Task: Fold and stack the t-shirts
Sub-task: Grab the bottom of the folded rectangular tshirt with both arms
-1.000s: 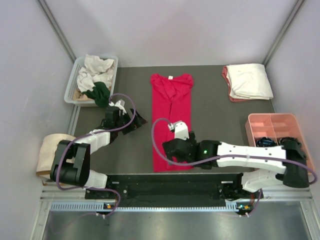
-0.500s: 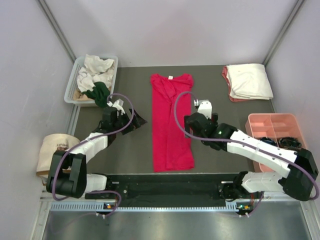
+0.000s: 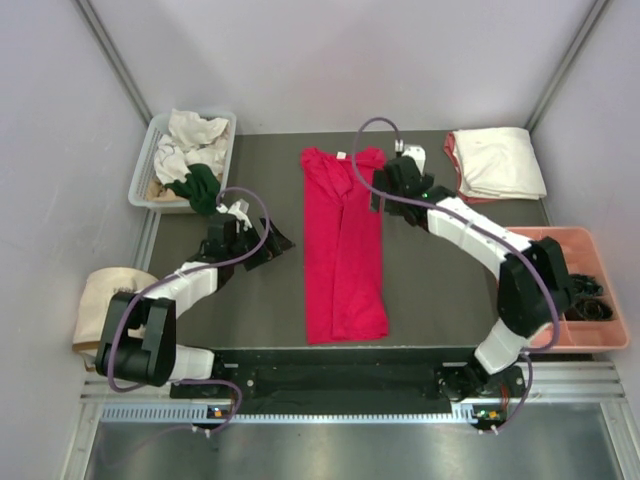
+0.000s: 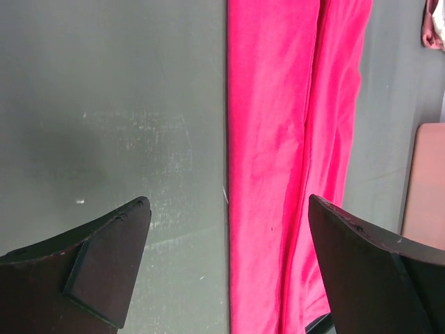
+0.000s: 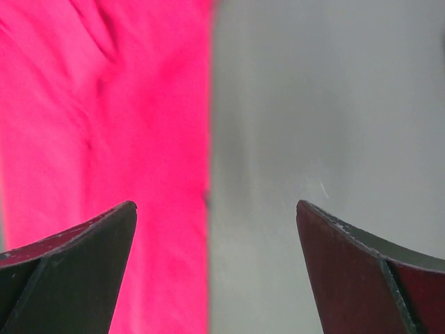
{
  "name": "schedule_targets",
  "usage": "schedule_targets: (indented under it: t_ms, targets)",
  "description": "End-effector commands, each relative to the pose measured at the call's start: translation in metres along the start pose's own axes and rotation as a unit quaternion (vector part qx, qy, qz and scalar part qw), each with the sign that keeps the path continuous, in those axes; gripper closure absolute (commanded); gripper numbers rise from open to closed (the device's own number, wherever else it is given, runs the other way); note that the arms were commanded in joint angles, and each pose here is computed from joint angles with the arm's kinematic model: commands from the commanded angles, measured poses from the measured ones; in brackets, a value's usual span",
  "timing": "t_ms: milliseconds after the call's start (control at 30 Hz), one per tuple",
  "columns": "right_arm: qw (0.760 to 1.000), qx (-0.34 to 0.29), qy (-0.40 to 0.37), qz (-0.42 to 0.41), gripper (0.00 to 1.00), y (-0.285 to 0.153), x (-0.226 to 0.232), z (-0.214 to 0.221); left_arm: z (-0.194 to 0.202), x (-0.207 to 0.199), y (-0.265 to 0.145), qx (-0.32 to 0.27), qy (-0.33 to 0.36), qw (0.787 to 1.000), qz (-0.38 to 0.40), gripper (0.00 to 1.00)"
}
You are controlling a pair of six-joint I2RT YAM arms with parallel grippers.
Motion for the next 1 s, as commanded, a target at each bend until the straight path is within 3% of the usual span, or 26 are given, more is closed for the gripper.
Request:
schedule_targets:
  t_ms: [0, 33, 100, 133, 433, 700, 967]
  targets:
    - [0.995, -0.042, -0.011, -0.086, 0.03, 0.034, 0.032, -0.060, -0.015, -0.019, 0.001, -0.019, 0.017, 0.999, 0.028, 0.01]
    - [0.991, -0.067, -0.021, -0.117, 0.03, 0.031, 0.044, -0.088, -0.014, -0.018, 0.001, -0.019, 0.016, 0.999, 0.028, 0.01]
    - [0.988, -0.045, -0.037, -0.142, 0.03, 0.060, 0.061, -0.086, -0.013, -0.016, 0.002, -0.017, 0.013, 0.999, 0.025, 0.01]
    - [0.980, -0.067, -0.047, -0.182, 0.03, 0.054, 0.076, -0.110, -0.012, -0.014, 0.003, -0.016, 0.010, 0.999, 0.025, 0.01]
    - [0.952, -0.017, -0.074, -0.296, 0.05, 0.114, 0.133, -0.100, -0.006, -0.008, 0.007, -0.008, -0.002, 1.000, 0.024, 0.01]
    - [0.963, 0.021, -0.093, -0.252, 0.05, 0.151, 0.126, -0.063, -0.003, -0.002, 0.011, 0.002, -0.006, 1.000, 0.017, 0.01]
    - [0.965, 0.030, -0.095, -0.241, 0.06, 0.162, 0.122, -0.050, -0.003, -0.003, 0.011, 0.000, -0.006, 1.000, 0.017, 0.01]
Point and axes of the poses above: each gripper's point midway between its finger pads, its own y axis out along the fingers, its own x axis along the line the jaws close on, z = x × y, the point moved 4 cm from there along -y, back along the fingers, and after that the axes turned 12 degrees about -y, right-handed, at the moved point
